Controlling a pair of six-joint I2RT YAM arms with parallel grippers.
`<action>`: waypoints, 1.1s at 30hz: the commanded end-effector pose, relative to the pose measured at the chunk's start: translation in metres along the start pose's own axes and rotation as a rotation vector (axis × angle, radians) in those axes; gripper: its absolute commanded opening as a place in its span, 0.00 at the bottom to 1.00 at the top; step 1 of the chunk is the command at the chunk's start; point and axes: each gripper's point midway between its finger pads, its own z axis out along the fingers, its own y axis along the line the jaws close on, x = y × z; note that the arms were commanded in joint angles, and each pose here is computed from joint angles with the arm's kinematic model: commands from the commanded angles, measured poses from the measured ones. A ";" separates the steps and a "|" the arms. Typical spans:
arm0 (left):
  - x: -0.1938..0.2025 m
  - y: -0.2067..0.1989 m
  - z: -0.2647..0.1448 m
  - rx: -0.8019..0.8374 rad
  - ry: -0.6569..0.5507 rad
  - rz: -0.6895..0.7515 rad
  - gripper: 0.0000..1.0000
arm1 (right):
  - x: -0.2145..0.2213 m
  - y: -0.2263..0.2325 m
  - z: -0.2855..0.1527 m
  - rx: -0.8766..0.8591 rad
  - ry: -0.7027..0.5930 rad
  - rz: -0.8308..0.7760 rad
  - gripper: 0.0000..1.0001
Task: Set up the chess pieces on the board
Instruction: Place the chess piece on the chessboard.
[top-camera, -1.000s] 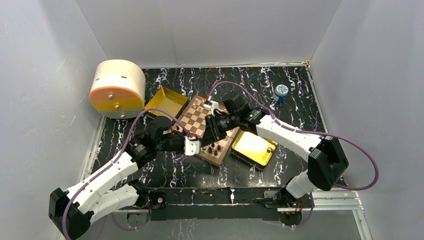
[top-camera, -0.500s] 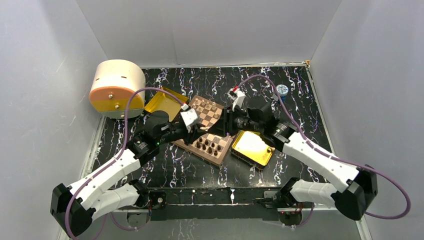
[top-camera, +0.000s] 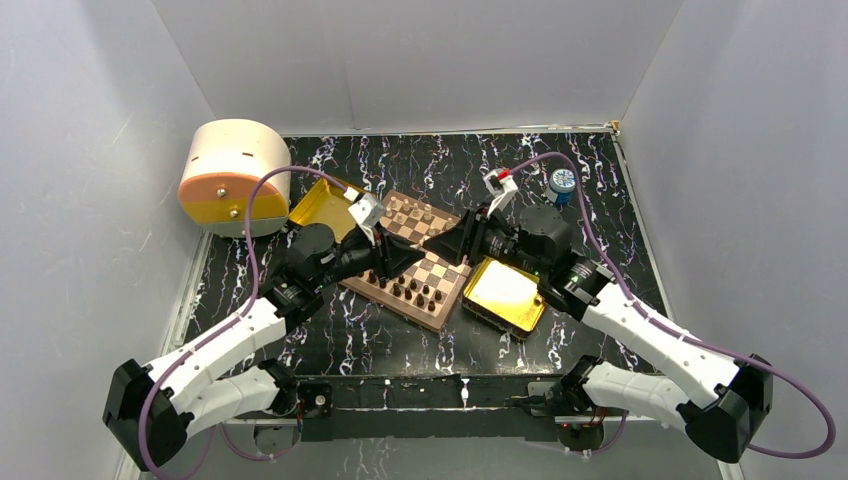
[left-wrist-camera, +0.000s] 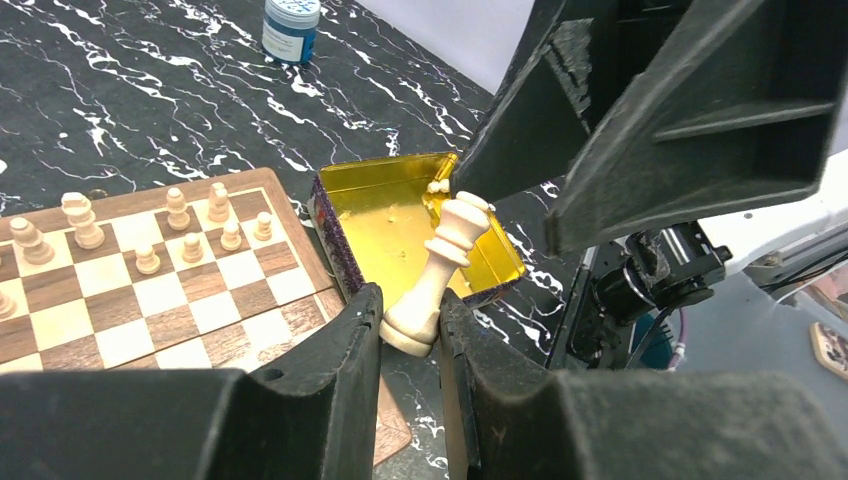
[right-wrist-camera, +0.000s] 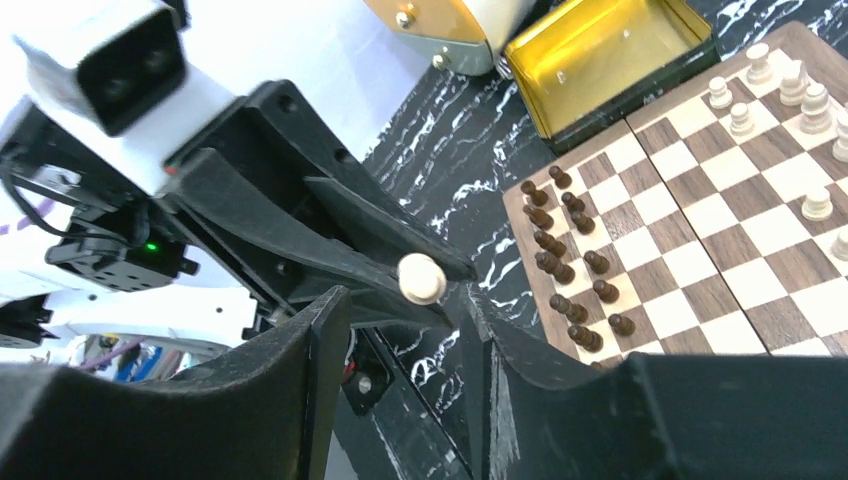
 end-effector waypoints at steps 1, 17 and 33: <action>-0.017 -0.008 0.004 0.025 -0.062 -0.054 0.05 | -0.034 0.020 -0.005 -0.072 -0.155 0.006 0.53; -0.019 -0.013 0.006 0.053 -0.079 -0.101 0.04 | -0.035 0.014 0.005 -0.032 -0.131 0.023 0.31; 0.027 0.038 0.003 -0.217 0.063 -0.144 0.90 | -0.056 -0.037 -0.010 0.258 -0.232 -0.138 0.13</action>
